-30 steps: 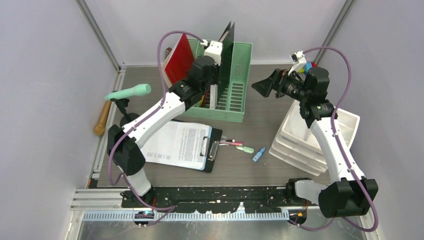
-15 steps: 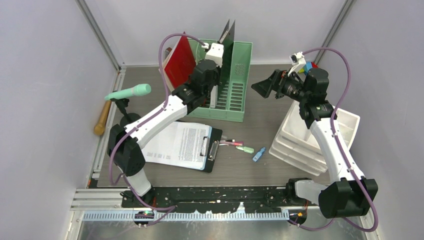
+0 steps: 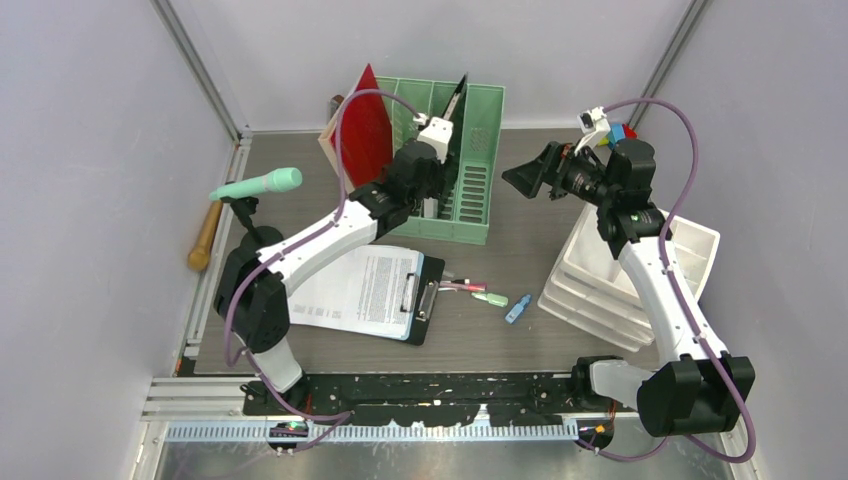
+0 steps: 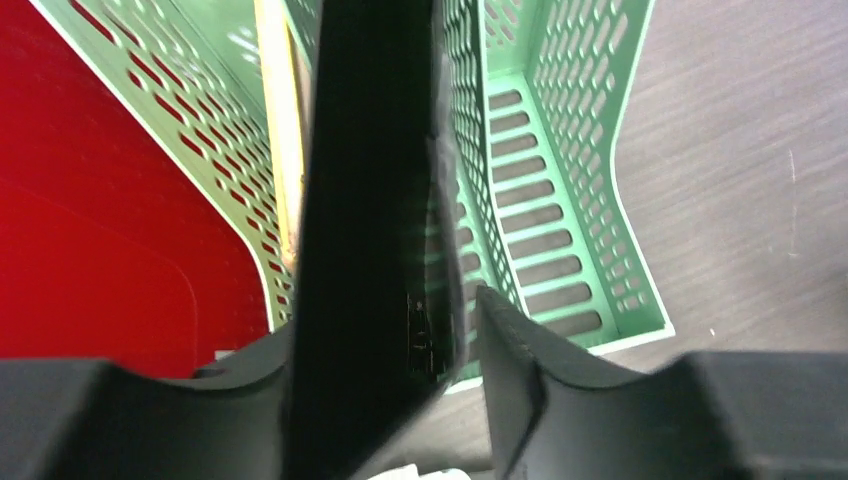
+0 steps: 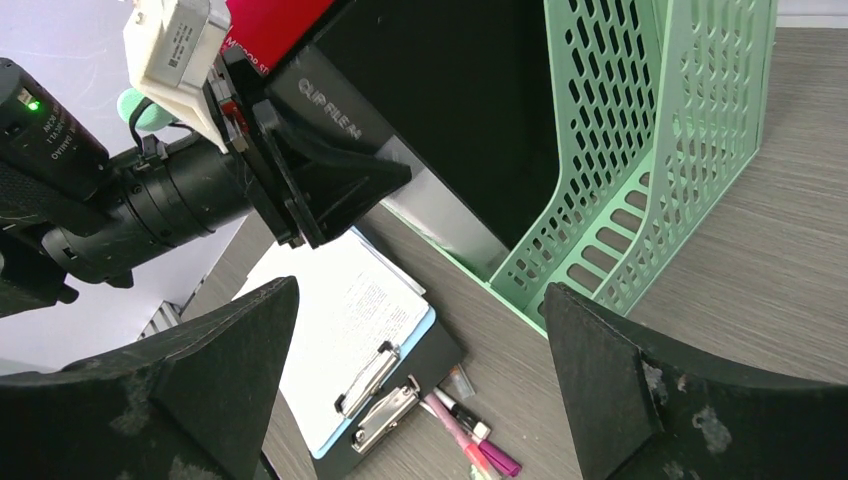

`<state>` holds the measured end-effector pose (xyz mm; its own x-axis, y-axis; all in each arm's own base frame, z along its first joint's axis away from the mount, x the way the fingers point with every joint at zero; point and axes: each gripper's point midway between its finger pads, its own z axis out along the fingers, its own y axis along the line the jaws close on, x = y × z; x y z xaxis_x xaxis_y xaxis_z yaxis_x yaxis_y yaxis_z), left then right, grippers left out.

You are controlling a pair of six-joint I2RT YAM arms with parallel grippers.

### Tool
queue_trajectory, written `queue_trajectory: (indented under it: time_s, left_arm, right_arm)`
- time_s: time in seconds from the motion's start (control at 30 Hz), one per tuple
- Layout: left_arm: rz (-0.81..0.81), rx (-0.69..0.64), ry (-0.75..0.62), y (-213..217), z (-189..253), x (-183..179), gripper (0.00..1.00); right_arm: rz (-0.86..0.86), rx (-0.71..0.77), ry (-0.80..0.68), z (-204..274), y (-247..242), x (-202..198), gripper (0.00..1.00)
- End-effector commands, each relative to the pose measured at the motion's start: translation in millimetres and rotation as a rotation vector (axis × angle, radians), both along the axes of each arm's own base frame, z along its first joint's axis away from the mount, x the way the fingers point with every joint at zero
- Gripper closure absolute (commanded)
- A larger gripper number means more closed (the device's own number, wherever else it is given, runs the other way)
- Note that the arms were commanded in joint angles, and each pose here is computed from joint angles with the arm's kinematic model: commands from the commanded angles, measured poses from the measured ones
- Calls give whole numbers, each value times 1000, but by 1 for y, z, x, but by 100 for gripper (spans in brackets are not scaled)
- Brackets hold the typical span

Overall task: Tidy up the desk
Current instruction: Place the folder in the storage box.

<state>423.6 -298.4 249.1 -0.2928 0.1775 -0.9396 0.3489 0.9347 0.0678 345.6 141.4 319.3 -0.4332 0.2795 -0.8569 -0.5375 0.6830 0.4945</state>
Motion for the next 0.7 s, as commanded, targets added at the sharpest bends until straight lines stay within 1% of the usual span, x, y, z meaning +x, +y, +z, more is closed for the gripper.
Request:
queue_trajectory:
  time_s: [0.0, 0.03, 0.07, 0.17, 0.23, 0.43, 0.57, 0.6, 0.63, 0.67]
  left_arm:
    - [-73, -9, 23, 2, 20, -19, 43]
    - [-74, -3, 28, 4, 22, -22, 33]
    - [-80, 4, 30, 6, 26, -24, 25]
    - [-119, 56, 43, 10, 33, -33, 8]
    - [-147, 85, 55, 14, 39, -40, 1]
    - [-260, 176, 56, 36, 61, -77, 0]
    - [-380, 321, 13, 59, 68, -105, 0]
    - [-399, 353, 9, 66, 68, -112, 0]
    - [-408, 380, 9, 73, 69, -117, 0]
    - [-412, 407, 12, 81, 69, -123, 0]
  right_arm:
    - [6, 11, -86, 23, 0, -4, 0]
    - [6, 12, -84, 23, 0, -5, 0]
    - [6, 12, -84, 23, 0, -5, 0]
    - [2, 7, -86, 25, -1, -5, 0]
    - [-10, -5, -83, 25, -3, -4, 0]
    - [-36, -59, -73, 26, -7, 1, 1]
    - [-63, -126, -38, 17, -6, 10, 3]
    - [-84, -156, -52, 20, -8, 14, 4]
    - [-90, -189, -12, 8, -4, 17, 5]
    - [-89, -231, -34, 10, -2, 19, 5]
